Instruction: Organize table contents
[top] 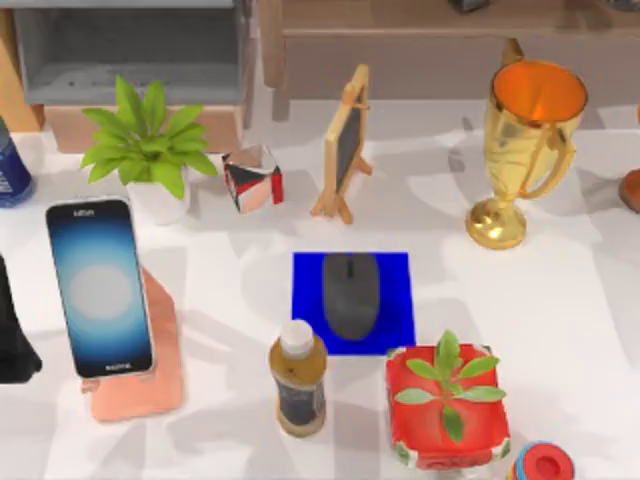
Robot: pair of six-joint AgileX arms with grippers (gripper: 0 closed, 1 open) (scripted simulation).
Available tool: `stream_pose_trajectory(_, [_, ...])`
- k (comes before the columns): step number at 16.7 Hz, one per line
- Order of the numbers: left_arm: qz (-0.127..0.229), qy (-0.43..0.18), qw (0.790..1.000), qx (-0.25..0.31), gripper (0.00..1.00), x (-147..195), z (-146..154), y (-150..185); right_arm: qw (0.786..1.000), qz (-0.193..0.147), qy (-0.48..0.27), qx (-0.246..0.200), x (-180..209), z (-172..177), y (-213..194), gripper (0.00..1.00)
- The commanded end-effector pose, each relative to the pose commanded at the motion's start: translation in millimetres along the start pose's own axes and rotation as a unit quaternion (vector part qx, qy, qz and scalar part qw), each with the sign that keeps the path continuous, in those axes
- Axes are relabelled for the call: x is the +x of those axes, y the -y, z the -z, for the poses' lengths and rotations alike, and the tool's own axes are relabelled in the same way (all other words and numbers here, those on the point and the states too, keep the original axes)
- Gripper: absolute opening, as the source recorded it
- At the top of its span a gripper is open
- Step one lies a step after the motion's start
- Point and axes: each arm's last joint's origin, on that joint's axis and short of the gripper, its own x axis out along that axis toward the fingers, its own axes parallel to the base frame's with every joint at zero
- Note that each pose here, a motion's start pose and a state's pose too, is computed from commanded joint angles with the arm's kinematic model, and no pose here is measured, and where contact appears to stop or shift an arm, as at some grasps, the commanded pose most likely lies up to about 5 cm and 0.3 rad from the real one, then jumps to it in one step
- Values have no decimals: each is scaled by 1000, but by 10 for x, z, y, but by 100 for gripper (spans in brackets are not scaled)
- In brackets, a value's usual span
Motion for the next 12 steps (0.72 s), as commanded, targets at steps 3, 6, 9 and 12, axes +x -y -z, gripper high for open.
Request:
stream_pose_trajectory(3, [0,0,1000,0,100,0,0,0,999,24,-31,1,185,-35,-276,0])
stream_pose_trajectory(6, [0,0,1000,0,100,0,0,0,997,48,-59,-2,306,-33,-452,0])
stream_pose_trajectory(9, [0,0,1000,0,100,0,0,0,995,63,-78,-7,366,-7,-527,0])
stream_pose_trajectory(12, [0,0,1000,0,100,0,0,0,995,65,-80,-7,371,-3,-533,0])
